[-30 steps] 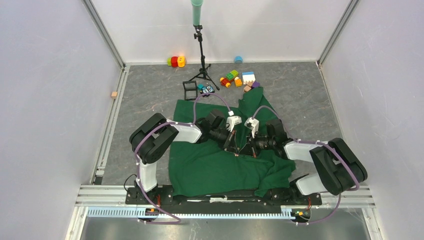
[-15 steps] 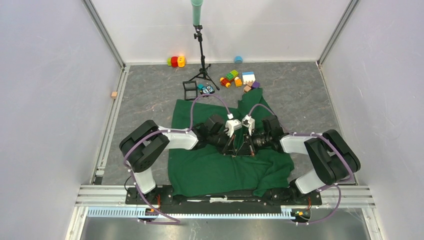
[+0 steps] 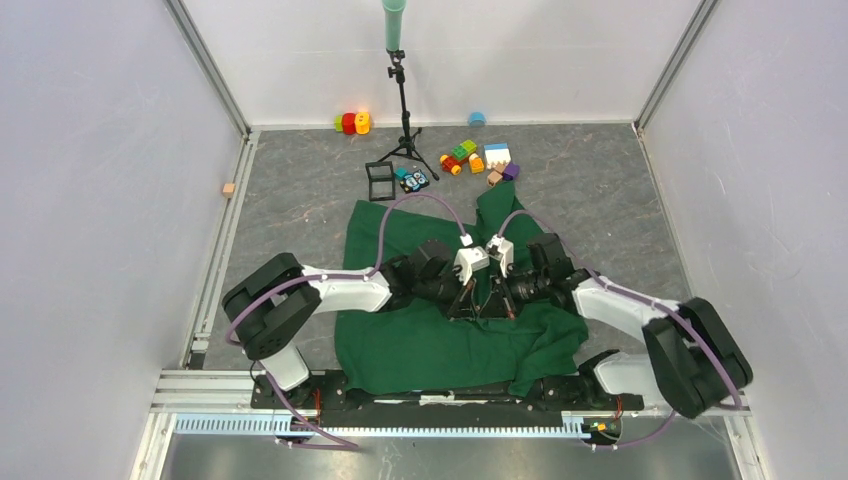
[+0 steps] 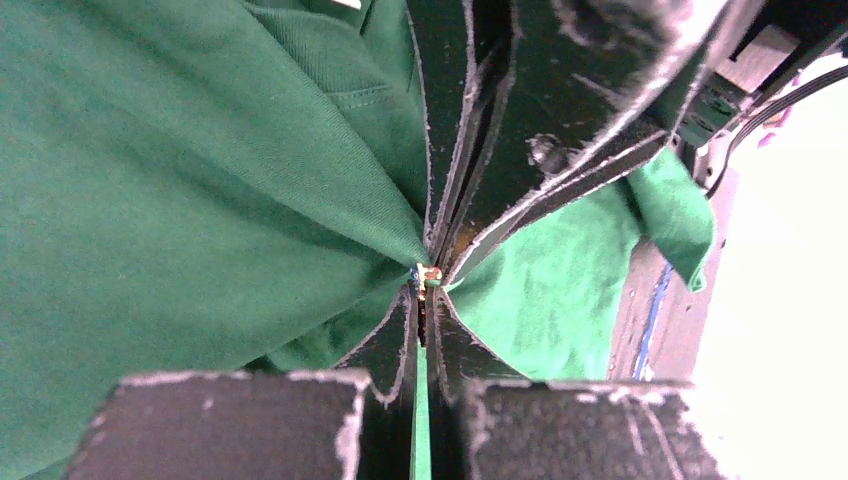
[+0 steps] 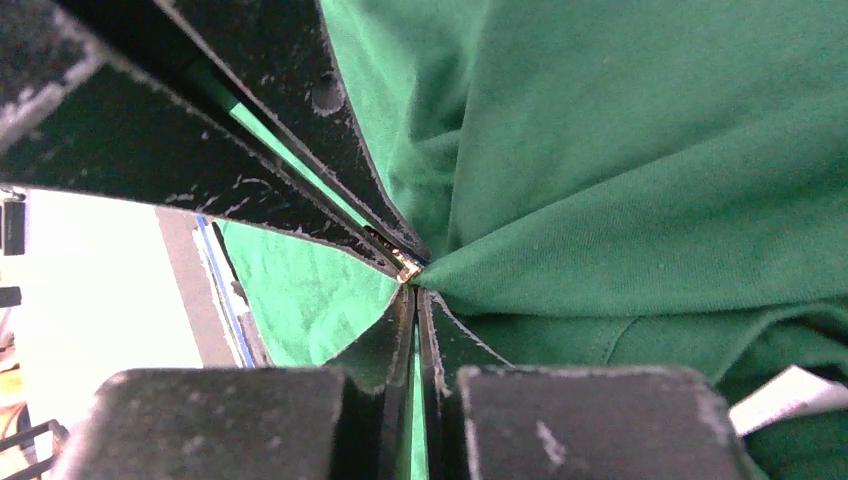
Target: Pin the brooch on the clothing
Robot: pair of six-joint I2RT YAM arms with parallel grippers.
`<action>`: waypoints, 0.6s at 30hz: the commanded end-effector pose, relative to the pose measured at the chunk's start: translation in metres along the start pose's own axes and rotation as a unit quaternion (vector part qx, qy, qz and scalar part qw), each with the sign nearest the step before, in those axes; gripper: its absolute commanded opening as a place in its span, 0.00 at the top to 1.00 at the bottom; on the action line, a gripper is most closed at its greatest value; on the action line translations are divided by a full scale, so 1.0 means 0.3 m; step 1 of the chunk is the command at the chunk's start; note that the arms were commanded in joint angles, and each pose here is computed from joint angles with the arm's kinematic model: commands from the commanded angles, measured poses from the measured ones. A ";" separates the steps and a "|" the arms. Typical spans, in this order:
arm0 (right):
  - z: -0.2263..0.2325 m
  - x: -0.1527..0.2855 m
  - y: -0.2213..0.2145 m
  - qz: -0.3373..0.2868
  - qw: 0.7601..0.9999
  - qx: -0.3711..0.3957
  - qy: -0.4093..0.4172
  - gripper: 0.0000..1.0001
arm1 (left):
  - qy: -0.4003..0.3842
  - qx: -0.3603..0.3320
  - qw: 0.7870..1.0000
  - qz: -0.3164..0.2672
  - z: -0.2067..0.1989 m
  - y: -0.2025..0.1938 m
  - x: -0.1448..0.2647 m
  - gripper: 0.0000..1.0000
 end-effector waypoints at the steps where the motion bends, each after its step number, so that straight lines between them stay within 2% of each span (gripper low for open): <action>1: 0.018 0.067 0.198 -0.103 0.987 0.103 -0.063 0.89 | -0.123 -0.038 0.990 -0.066 -0.209 0.127 0.026 0.98; 7: 0.080 0.142 0.214 -0.118 0.983 0.115 -0.080 0.75 | -0.137 0.020 0.986 -0.097 -0.187 0.122 0.023 0.98; 11: 0.110 0.189 0.233 -0.129 0.978 0.132 -0.097 0.65 | -0.143 0.031 0.983 -0.111 -0.168 0.131 0.035 0.98; 18: 0.164 0.231 0.279 -0.196 0.956 0.203 -0.082 0.36 | -0.167 0.016 0.979 -0.119 -0.169 0.135 0.091 0.98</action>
Point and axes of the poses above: each gripper's point midway between its finger pads, its own x axis back along the fingers, its own z axis along the line the jaws close on, y = z × x, the point moved 5 cm from there along x, back along the fingers, and after that the axes turned 5 degrees about -x, right-handed, at the moved point
